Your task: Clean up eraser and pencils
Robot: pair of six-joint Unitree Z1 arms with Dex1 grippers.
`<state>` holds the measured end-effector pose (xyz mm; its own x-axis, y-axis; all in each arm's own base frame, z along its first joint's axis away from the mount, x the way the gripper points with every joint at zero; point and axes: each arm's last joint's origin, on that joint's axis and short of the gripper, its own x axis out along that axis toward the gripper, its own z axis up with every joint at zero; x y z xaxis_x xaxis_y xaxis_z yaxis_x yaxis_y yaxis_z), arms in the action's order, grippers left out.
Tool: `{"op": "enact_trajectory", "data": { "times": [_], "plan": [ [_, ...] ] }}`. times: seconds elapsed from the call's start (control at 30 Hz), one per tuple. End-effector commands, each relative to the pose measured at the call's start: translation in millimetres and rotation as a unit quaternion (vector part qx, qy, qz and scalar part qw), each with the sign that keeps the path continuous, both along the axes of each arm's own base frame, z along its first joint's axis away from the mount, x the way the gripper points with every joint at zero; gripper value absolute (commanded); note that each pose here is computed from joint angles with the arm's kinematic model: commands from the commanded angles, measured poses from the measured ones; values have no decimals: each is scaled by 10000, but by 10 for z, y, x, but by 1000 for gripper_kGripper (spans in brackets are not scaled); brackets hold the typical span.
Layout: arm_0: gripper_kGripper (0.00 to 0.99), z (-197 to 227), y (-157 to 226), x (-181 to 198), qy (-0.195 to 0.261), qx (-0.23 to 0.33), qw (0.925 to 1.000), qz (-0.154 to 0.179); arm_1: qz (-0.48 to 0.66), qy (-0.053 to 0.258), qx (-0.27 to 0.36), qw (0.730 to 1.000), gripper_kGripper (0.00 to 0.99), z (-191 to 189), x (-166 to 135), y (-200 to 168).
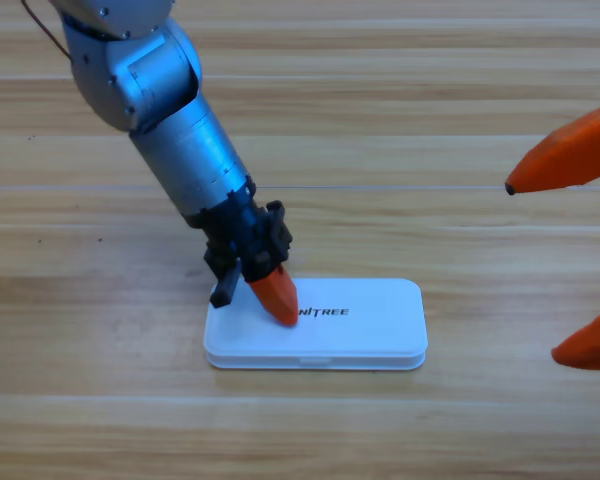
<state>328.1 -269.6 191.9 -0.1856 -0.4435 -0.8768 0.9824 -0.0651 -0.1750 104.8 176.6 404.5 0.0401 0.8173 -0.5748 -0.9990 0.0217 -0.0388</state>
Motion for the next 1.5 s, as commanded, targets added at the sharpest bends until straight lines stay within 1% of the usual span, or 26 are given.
{"op": "enact_trajectory", "data": {
  "times": [0.03,0.17,0.3,0.33,0.4,0.43,0.47,0.5,0.57,0.67,0.77,0.83,0.9,1.07,1.13,1.23,1.5],
  "plan": [
    [0,-256,-33,-90,136,229,9996,-44,5,166,-83,9998,960,-111,5,-1],
    [0,-282,-31,-90,129,250,9996,-27,5,166,-83,9998,960,-111,5,-1],
    [0,64,17,-130,-43,203,9998,60,5,161,-77,9998,960,-106,6,0],
    [81,210,39,-157,-92,186,9998,57,5,161,-77,9998,960,-106,6,0],
    [687,503,102,-212,-229,216,9994,118,5,166,-83,9998,960,-111,5,-1],
    [865,666,142,-257,-282,238,9992,148,10,170,-80,9998,960,-111,5,-1],
    [950,861,193,-310,-393,254,9987,178,5,166,-83,9998,960,-111,5,-1],
    [986,1057,250,-378,-498,225,9983,204,5,166,-83,9998,960,-111,5,-1],
    [990,1441,404,-575,-775,88,9964,342,10,170,-80,9998,960,-111,5,-1],
    [990,1968,597,-1039,-1287,-239,9904,447,5,170,-89,9998,960,-114,8,3],
    [990,2212,766,-1490,-1542,-452,9861,429,4,184,-107,9998,960,-124,16,13],
    [990,2264,833,-1723,-1612,-518,9850,328,10,184,-98,9998,960,-122,16,14],
    [990,2260,858,-1890,-1574,-564,9857,210,10,184,-98,9998,960,-122,16,14],
    [990,2178,746,-2036,-1587,-818,9838,-142,10,188,-104,9998,960,-127,22,22],
    [990,2172,695,-2044,-1579,-983,9824,-186,10,188,-104,9998,960,-126,25,26],
    [990,2153,617,-2047,-1606,-1076,9808,-244,18,193,-110,9998,960,-130,22,28],
    [990,2084,574,-2063,-1549,-1032,9821,-288,10,198,-116,9997,960,-132,31,34]
  ]
}}
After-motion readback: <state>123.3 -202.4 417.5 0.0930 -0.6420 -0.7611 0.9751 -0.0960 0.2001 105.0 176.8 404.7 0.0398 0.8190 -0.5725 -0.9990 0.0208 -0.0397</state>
